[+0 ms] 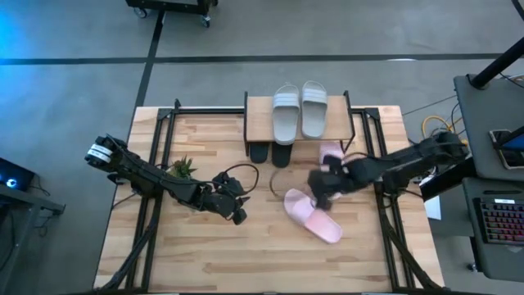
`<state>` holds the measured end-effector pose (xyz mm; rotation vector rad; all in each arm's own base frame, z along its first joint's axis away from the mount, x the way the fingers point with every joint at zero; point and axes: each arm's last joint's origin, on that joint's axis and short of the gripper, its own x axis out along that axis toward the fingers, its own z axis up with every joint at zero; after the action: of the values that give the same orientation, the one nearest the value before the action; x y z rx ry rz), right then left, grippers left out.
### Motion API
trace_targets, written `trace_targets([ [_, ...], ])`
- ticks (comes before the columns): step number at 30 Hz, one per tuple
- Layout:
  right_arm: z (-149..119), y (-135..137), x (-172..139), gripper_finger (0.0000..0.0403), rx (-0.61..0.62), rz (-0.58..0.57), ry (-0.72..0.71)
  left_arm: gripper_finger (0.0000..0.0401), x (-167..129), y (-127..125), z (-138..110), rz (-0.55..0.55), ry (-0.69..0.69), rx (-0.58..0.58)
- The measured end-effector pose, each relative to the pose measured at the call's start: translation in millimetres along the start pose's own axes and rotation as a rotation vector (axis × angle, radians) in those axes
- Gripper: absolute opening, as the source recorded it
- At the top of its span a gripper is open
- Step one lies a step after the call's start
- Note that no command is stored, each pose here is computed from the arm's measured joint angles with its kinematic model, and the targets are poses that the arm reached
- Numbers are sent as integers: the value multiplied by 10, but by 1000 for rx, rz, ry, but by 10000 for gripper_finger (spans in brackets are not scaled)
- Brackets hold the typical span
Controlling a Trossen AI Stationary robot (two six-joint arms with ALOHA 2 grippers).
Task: Pick and place slides into the shelf
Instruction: Move the pink left slipper to the top right of the table
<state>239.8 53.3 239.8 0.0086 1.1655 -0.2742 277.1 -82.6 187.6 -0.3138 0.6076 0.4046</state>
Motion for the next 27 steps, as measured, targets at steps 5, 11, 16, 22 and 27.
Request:
trace_targets([
  [5, -160, 311, -92, 83, -149, 108, 30, 72, 0, 4, -5, 4, 5, 8],
  [11, -228, 573, 83, 176, -270, 37, 48, 72, 0, 11, -14, 11, 13, 13],
  [16, -272, 698, 269, 220, -395, 3, 107, 72, 0, 11, -13, 10, 12, 10],
  [22, -246, 751, 398, 235, -416, -61, 91, 72, 0, 10, -13, 9, 12, 9],
  [27, -168, 811, 432, 225, -432, -52, 26, 72, 0, 11, -14, 10, 13, 10],
])
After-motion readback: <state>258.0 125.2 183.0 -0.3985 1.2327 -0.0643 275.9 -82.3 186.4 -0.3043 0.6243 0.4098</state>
